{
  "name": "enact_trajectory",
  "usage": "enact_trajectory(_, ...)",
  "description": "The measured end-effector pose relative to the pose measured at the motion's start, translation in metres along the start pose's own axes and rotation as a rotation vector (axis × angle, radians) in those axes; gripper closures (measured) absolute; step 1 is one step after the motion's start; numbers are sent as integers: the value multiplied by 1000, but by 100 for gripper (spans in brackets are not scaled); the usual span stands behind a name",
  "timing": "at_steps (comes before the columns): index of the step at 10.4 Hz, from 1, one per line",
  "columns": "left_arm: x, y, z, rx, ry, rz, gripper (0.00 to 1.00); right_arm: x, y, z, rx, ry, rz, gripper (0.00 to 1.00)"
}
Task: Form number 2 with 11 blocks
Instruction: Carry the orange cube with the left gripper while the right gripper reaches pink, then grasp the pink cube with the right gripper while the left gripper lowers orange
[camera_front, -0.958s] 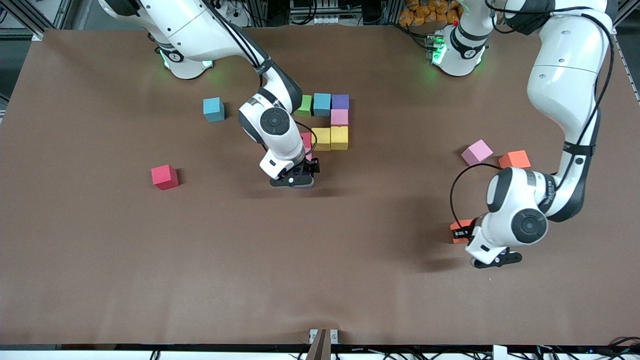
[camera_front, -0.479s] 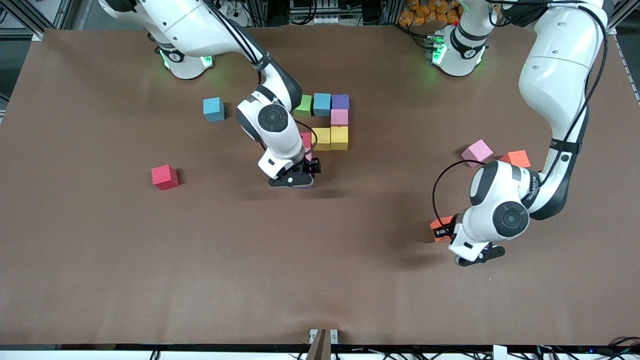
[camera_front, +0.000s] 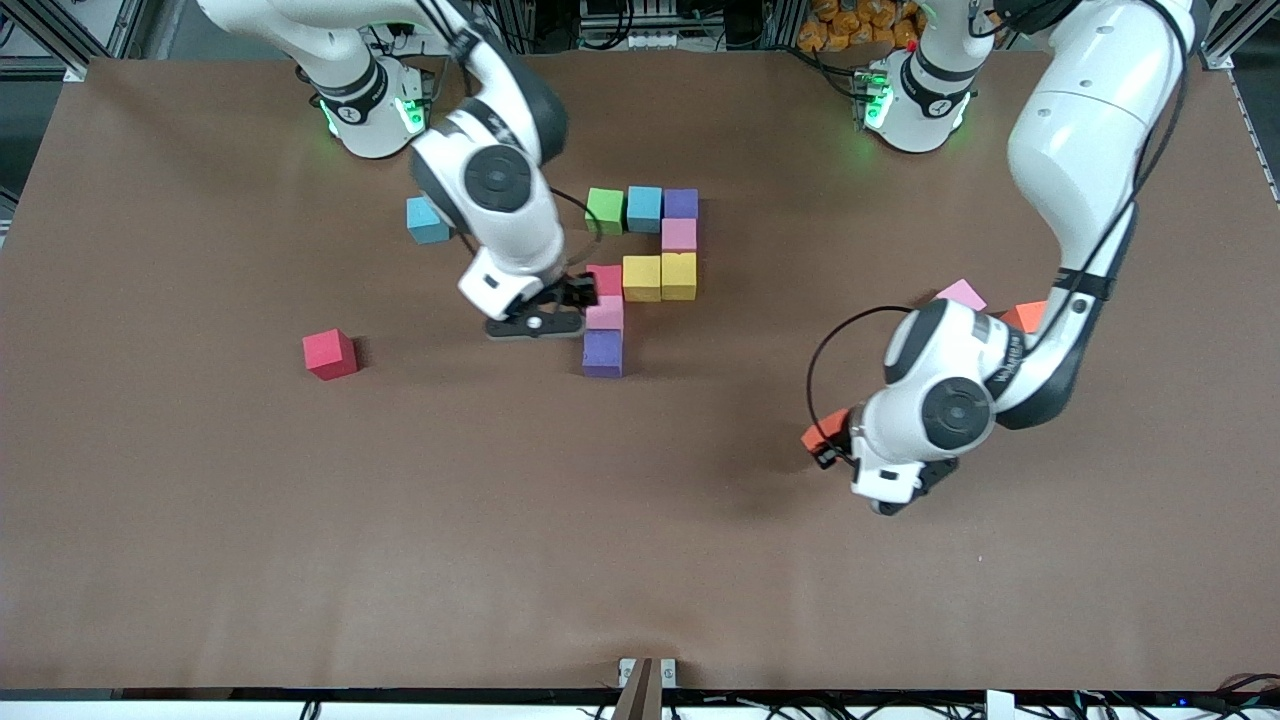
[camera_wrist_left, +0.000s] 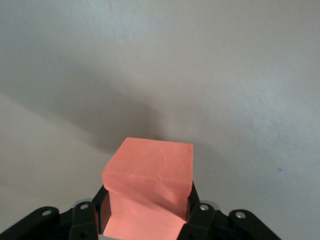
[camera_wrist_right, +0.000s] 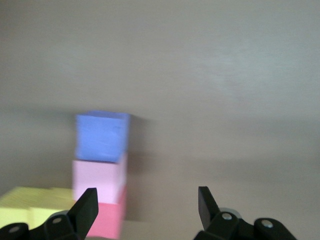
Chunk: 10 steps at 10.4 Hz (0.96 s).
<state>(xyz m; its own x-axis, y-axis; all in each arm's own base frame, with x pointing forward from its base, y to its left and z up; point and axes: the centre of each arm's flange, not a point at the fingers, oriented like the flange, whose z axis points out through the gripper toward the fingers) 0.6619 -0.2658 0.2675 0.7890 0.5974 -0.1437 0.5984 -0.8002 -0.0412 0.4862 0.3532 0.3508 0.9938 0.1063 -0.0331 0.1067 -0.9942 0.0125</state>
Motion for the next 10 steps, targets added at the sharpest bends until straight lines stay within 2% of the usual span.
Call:
enact_trajectory(3, -60, 32, 9, 16, 3, -145, 40, -11, 113, -1, -44, -26, -145, 12)
enact_trajectory(7, -137, 63, 24, 37, 12, -369, 40, -7, 244, 16, -37, -46, -277, 13)
enact_trajectory(8, -150, 67, 27, 42, 14, -423, 40, -5, 268, 21, -33, -27, -306, 13)
enact_trajectory(10, -166, 74, 34, 38, 15, -525, 40, 3, 320, 33, -30, 44, -390, 12)
